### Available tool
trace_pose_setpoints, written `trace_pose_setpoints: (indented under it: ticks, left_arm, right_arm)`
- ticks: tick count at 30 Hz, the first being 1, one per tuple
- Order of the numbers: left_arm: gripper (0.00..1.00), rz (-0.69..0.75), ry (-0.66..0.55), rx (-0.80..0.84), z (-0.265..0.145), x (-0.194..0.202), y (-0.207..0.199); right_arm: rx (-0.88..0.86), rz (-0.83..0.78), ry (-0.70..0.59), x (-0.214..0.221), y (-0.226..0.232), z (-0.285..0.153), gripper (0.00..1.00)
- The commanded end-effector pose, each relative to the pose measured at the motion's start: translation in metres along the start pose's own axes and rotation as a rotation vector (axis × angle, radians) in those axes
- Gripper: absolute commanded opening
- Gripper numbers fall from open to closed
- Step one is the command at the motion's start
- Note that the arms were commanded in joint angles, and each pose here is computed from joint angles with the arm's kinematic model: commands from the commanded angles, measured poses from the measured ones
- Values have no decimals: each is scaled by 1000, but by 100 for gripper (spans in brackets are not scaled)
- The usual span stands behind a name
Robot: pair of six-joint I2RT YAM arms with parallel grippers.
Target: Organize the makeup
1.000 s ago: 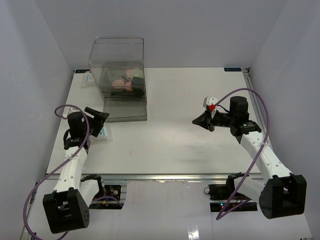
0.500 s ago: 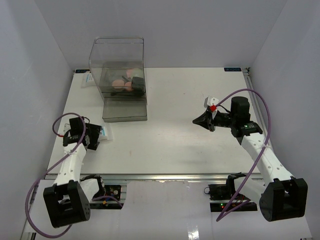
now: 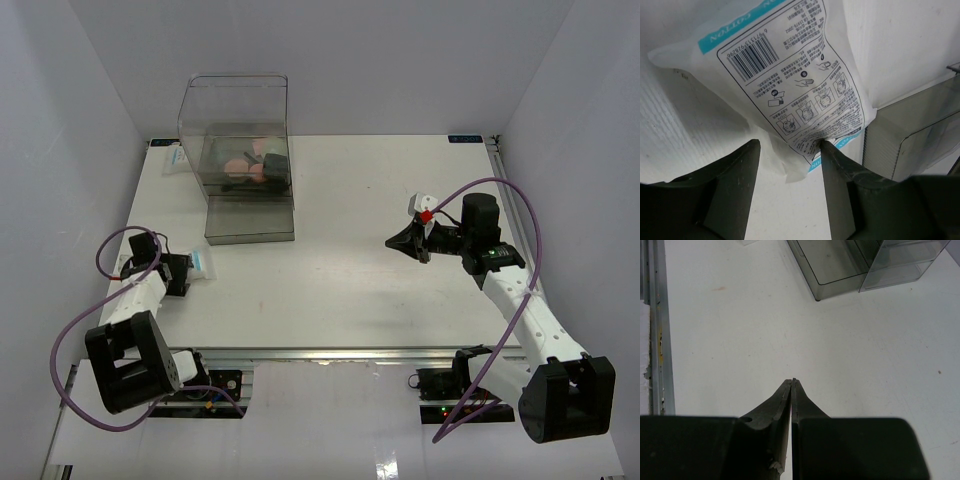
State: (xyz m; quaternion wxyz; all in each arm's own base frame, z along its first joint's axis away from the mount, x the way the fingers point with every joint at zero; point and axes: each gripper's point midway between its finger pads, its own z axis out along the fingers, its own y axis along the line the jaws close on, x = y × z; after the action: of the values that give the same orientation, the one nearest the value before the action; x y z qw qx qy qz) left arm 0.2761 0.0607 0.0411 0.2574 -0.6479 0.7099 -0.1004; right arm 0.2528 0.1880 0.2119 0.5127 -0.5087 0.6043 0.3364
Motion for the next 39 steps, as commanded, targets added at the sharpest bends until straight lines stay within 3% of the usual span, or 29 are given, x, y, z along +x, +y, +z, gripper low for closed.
trace_pose_setpoints:
  ticks: [1, 6, 9, 18, 24, 30, 39]
  left_arm:
    - [56, -21, -44, 22, 5, -14, 2]
    - [30, -40, -84, 50, 1, -25, 8]
    - [25, -23, -110, 87, -5, -30, 4]
    - [10, 237, -119, 551, -61, -20, -66]
    - [7, 358, -56, 802, -101, -2, -106]
    - [8, 623, 85, 1001, -129, 52, -160]
    - [7, 928, -17, 1038, -126, 88, -212]
  right_arm:
    - [-10, -13, -19, -3, 2, -1, 8]
    - [-11, -10, -19, -3, 3, -1, 8]
    - [-10, -10, -19, -3, 2, -1, 8]
    - [-9, -12, -21, -3, 2, -1, 8]
    - [-12, -11, -22, -3, 3, -1, 8]
    - [-10, -7, -18, -2, 2, -1, 8]
    - [-7, 2, -14, 1, 1, -1, 8]
